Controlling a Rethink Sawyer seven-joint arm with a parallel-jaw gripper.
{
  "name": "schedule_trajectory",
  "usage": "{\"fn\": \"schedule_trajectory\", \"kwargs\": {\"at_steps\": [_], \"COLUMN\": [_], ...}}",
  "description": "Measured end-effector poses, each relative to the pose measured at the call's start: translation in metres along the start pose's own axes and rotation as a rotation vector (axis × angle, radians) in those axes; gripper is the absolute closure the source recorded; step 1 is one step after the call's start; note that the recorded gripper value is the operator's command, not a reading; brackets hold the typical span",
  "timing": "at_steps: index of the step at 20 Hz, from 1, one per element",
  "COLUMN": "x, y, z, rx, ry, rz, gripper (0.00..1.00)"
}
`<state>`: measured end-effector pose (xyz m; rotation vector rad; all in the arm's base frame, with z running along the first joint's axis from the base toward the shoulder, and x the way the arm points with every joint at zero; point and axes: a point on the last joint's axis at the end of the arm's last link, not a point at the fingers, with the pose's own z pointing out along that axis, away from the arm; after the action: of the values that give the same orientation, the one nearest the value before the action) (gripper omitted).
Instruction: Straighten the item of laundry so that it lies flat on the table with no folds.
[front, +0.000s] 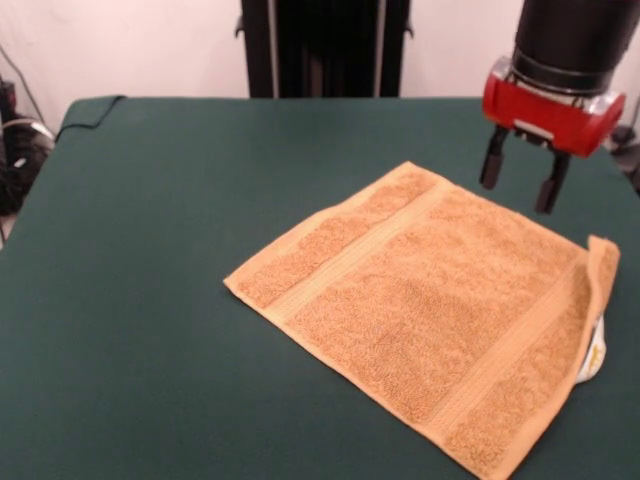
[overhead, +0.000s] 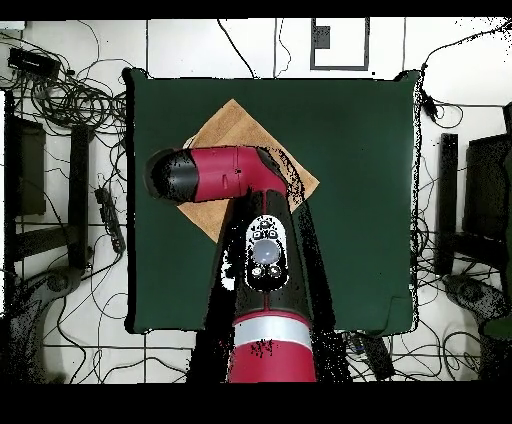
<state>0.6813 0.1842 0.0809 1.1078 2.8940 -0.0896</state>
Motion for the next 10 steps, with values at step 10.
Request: {"fn": "schedule_trajectory", "kwargs": {"at_steps": [10], "x": [0.004], "y": [-0.004], "z": [0.018], "rx": [0.024], "ry": [0.025], "rz": [-0.001], "gripper": [0.0]}}
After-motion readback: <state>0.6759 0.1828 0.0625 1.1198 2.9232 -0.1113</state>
